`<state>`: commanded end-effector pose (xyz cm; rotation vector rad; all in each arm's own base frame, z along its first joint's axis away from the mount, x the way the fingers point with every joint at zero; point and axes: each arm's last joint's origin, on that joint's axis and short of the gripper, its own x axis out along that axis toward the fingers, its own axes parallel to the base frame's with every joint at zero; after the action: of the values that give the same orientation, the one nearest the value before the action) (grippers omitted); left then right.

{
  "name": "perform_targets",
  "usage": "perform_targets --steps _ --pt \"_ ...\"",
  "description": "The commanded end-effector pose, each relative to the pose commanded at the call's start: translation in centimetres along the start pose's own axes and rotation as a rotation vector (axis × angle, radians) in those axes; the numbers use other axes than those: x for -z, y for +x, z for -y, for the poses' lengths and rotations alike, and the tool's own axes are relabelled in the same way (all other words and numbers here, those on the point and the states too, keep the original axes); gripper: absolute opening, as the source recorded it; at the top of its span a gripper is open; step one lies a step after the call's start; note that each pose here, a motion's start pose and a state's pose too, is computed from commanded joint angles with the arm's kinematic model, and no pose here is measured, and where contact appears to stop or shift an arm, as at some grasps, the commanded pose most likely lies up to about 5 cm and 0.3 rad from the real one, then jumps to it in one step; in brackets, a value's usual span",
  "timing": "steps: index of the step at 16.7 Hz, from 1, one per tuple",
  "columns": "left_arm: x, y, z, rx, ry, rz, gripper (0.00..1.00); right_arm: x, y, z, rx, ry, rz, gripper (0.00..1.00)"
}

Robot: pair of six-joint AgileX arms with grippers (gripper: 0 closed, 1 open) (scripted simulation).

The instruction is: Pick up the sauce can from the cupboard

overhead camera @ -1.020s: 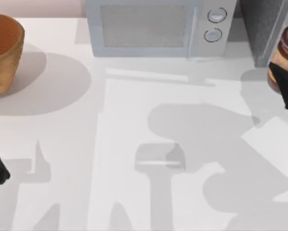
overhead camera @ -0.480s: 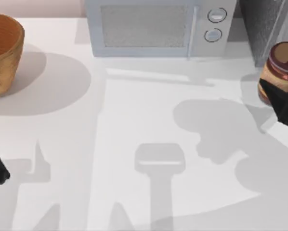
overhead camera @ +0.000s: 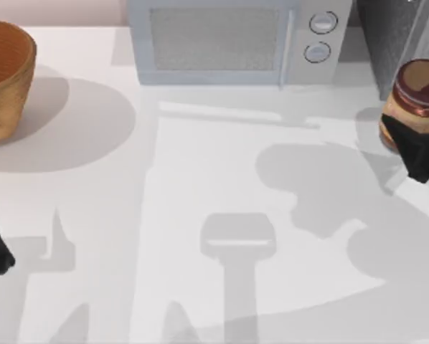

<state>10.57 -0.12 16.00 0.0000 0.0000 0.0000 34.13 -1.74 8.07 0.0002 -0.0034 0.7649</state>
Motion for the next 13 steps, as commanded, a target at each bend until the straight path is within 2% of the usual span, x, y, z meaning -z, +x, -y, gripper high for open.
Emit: perform_targets --steps 6,11,13 --pt "0.0 0.0 0.0 0.0 0.0 0.0 1.0 2.1 4.5 0.0 0.001 0.002 -0.001 0.0" --pt "0.0 0.0 0.0 0.0 0.0 0.0 1.0 2.3 4.9 -0.1 0.002 0.001 -0.001 0.0" --pt "0.0 0.0 0.0 0.0 0.0 0.0 1.0 2.3 4.9 -0.1 0.002 0.001 -0.001 0.15"
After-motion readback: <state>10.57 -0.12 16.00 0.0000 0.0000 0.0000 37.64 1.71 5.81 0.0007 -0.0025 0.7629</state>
